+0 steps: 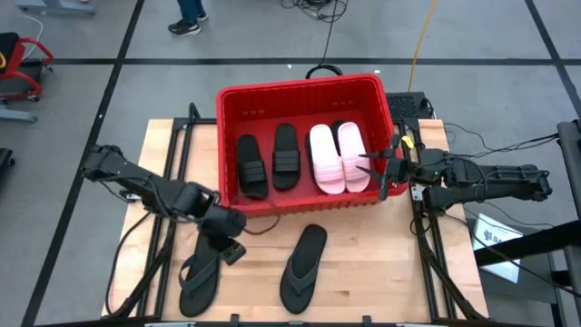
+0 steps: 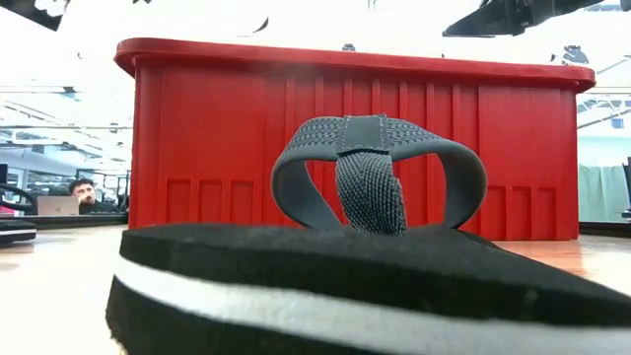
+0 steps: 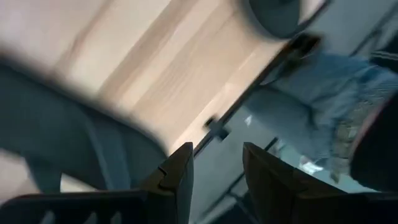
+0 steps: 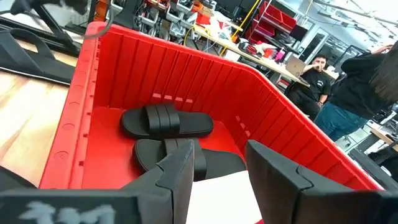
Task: Pick and place slides into bin
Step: Put the black slipper into the red organizer bin
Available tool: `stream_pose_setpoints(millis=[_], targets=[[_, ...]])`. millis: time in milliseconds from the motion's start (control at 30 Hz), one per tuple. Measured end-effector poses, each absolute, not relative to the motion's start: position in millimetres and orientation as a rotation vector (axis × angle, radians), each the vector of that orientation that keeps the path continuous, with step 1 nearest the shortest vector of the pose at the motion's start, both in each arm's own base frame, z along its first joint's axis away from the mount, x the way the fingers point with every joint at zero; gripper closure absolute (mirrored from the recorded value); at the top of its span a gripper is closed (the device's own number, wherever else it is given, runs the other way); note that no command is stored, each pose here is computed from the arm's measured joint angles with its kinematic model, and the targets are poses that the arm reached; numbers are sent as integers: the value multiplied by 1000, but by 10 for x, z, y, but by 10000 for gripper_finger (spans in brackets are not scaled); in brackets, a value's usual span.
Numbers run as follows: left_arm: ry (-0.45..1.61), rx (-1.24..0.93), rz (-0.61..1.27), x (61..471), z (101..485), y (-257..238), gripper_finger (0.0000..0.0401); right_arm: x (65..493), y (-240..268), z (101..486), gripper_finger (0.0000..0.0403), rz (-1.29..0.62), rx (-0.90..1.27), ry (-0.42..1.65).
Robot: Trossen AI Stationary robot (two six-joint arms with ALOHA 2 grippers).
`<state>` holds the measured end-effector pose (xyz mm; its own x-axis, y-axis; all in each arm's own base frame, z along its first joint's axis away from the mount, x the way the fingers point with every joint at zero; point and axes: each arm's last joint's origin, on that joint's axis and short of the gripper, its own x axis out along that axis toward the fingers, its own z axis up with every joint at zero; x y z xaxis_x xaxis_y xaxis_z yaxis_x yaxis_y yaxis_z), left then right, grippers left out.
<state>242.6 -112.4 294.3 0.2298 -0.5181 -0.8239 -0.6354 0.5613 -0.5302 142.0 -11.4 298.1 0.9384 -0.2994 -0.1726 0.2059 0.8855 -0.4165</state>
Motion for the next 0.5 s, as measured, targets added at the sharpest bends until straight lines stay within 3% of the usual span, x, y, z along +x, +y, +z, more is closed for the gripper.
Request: stream_pose_setpoints(millis=[200,500], targets=[[1614,-1100,179,2209,2630,-1315,270,1419,-114,2981,268,-265,-405,236],[1713,-992,280,1964,2244,-1404,270,1420,-114,2979,268,-266,-405,236]])
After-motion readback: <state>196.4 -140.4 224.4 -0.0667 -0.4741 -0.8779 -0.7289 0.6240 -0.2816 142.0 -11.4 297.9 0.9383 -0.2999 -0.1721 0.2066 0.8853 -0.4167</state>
